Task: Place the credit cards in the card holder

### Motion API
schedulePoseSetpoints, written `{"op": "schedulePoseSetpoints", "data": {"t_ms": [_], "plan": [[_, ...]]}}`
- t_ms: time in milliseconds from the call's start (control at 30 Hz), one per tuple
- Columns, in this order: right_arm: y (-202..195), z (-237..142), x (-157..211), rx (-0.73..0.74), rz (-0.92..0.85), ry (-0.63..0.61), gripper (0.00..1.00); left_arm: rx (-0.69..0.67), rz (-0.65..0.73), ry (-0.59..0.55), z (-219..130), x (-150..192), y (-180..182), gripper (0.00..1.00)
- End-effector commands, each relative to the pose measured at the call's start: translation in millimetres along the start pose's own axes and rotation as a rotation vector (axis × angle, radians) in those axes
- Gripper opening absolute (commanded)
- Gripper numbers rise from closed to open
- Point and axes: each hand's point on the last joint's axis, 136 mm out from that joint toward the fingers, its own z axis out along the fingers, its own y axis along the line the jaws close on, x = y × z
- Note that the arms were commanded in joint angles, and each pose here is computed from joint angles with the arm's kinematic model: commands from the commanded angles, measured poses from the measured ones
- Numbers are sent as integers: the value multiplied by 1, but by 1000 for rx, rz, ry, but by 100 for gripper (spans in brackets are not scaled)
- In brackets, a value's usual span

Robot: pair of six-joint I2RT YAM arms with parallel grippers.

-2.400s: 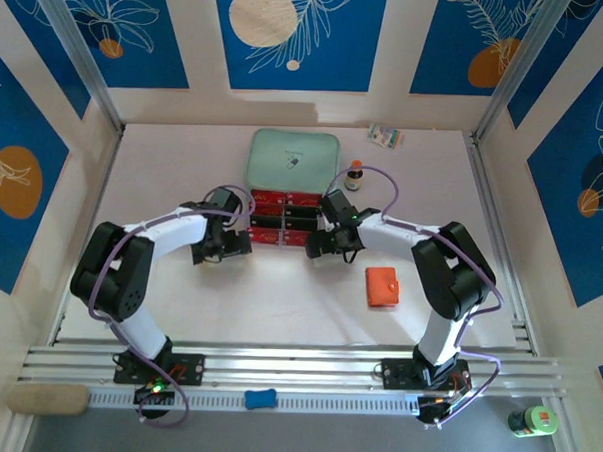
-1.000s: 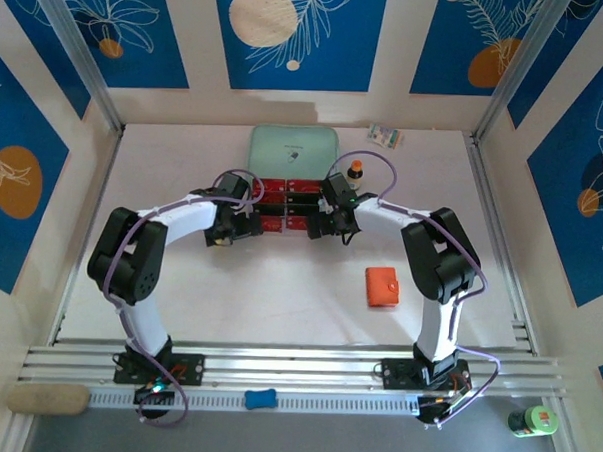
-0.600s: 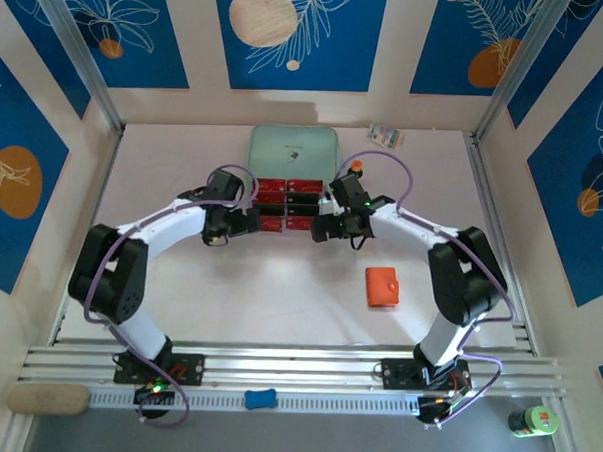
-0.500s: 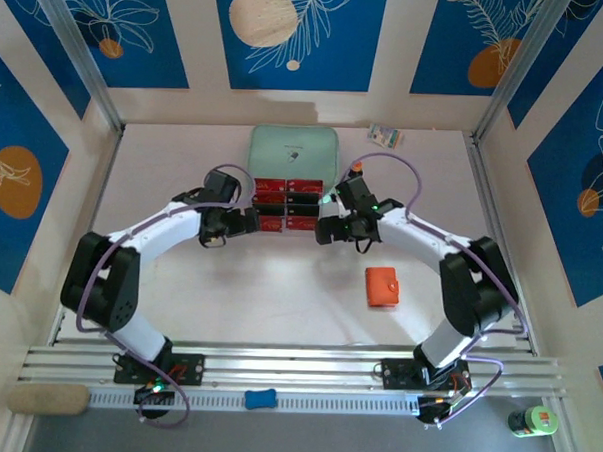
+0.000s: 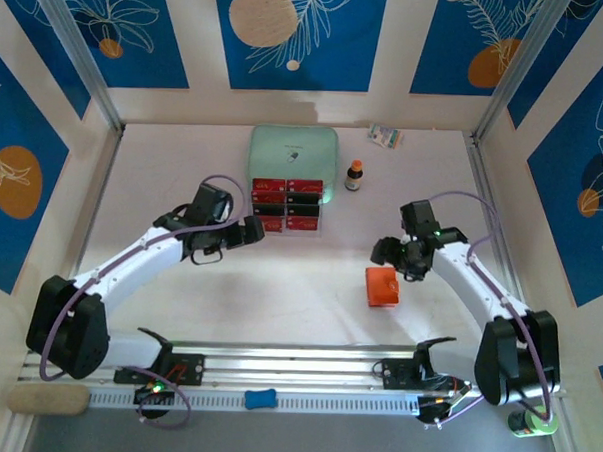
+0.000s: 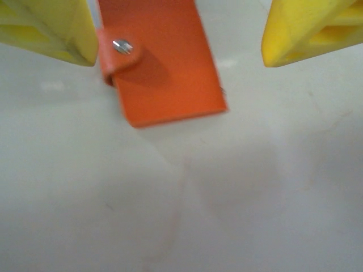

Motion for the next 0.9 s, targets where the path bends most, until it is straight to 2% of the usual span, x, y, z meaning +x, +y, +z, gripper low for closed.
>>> {"op": "schedulePoseSetpoints", "data": {"t_ms": [0, 167, 433, 533, 867], "plan": [[-18, -5, 29, 12, 151, 90, 70, 61, -7, 3, -2, 4, -19, 100], [-31, -4, 43, 55, 253, 124, 65, 101, 7, 2, 0, 6, -37, 100], [-30, 14, 70, 35, 355, 209, 59, 136, 25, 21, 4, 10, -49, 100], [-31, 18, 74, 47, 365, 210, 58, 143, 29, 24, 4, 10, -52, 100], [-28, 29, 73, 14, 383, 192, 48, 150, 45, 21, -3, 10, -57, 100]]}}
